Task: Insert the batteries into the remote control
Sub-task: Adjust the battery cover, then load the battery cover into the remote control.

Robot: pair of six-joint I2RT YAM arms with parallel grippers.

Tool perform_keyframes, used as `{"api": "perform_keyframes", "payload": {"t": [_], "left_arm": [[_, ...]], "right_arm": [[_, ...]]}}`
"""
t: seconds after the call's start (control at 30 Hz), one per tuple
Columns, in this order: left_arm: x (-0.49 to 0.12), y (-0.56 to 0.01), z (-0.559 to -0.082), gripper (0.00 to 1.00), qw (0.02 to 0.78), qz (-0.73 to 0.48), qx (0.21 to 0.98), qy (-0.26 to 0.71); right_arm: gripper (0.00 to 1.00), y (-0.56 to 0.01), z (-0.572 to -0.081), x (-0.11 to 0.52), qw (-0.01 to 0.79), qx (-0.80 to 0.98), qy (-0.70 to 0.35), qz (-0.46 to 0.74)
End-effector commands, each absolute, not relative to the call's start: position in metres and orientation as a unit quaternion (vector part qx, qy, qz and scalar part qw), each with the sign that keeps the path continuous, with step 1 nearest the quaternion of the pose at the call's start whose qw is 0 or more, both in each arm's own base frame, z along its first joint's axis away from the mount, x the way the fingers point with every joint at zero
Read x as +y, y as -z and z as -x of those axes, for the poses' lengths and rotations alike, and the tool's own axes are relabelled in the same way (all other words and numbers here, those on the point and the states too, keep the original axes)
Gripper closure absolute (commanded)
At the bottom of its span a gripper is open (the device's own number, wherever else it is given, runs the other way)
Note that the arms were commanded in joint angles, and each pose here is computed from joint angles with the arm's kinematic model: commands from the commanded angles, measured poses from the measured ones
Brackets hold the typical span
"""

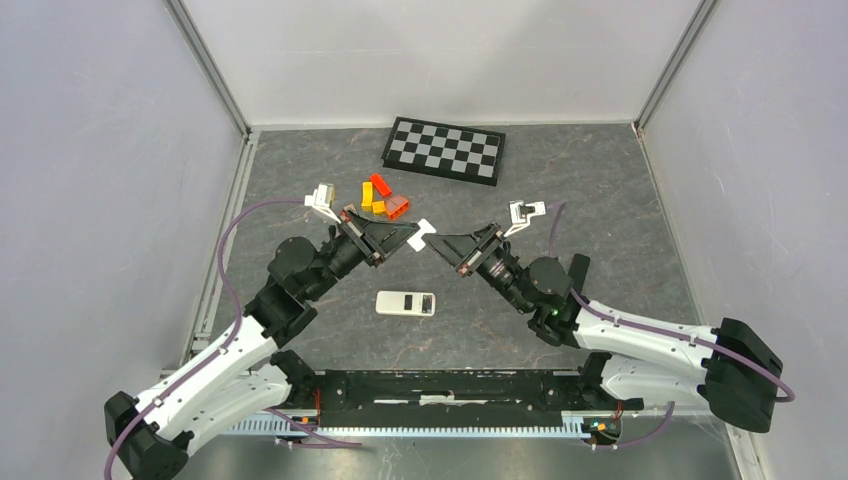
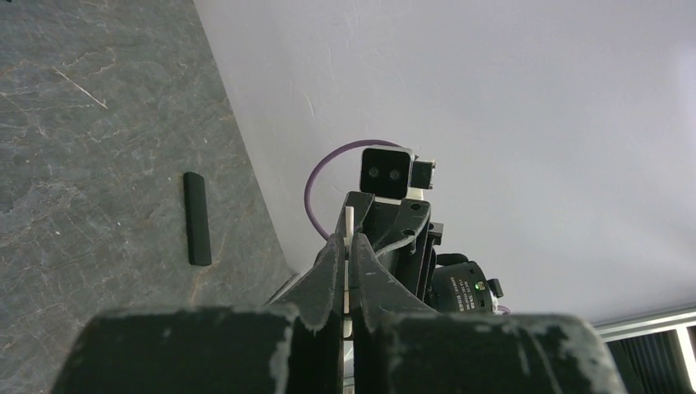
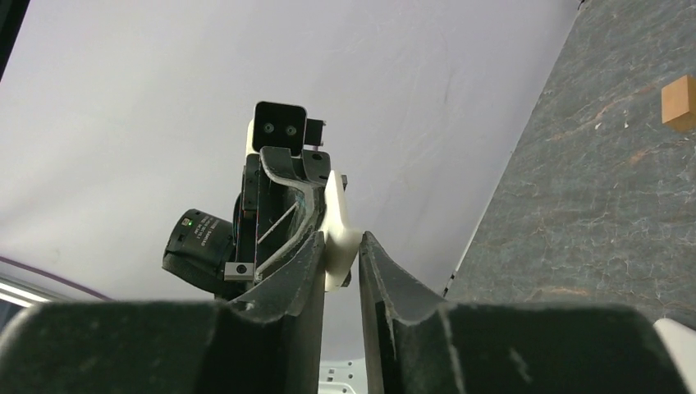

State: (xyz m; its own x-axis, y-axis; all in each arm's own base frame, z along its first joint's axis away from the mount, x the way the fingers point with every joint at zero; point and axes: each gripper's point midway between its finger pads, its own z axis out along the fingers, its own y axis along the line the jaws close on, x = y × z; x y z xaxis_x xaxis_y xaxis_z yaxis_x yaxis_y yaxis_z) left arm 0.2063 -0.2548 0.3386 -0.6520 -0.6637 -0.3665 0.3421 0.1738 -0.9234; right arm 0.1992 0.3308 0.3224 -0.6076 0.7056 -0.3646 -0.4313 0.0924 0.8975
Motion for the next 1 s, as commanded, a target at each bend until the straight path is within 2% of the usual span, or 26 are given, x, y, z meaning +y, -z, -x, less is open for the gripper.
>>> {"api": "perform_keyframes", "payload": {"t": [0.0,0.07,0.2,0.27,0.37,0.47,0.57,0.8,0.97], "left_arm": [[-0.255,-0.352,-0.200,0.98,0.398,0.116,0.633,0.654],[-0.255,-0.351,-0.199,0.98,0.398,0.112,0.633,0.654],[-0.254,-0.344,-0.199,0.95,0.399,0.111,0.639,0.648],[-0.252,-0.340,-0.198,0.83,0.402,0.109,0.645,0.640],[-0.248,-0.330,-0.198,0.47,0.410,0.105,0.659,0.622],[-0.241,-0.312,-0.200,0.19,0.425,0.103,0.683,0.585],[-0.232,-0.294,-0.201,0.02,0.437,0.091,0.712,0.541],[-0.206,-0.207,-0.202,0.00,0.385,0.079,0.834,0.387],[-0.189,-0.146,-0.195,0.00,0.300,0.111,0.878,0.357]], "right_arm": [[0.77,-0.346,-0.194,0.332,0.430,0.570,-0.692,-0.107],[0.81,-0.349,-0.192,0.332,0.432,0.565,-0.696,-0.102],[0.97,-0.343,-0.192,0.333,0.431,0.572,-0.692,-0.097],[1.00,-0.339,-0.192,0.332,0.433,0.575,-0.687,-0.097],[1.00,-0.330,-0.191,0.326,0.437,0.581,-0.680,-0.097],[1.00,-0.318,-0.190,0.320,0.438,0.596,-0.668,-0.086],[1.00,-0.298,-0.186,0.317,0.429,0.625,-0.649,-0.063],[1.00,-0.224,-0.171,0.325,0.355,0.739,-0.571,0.037],[1.00,-0.174,-0.158,0.337,0.279,0.787,-0.540,0.100]]}}
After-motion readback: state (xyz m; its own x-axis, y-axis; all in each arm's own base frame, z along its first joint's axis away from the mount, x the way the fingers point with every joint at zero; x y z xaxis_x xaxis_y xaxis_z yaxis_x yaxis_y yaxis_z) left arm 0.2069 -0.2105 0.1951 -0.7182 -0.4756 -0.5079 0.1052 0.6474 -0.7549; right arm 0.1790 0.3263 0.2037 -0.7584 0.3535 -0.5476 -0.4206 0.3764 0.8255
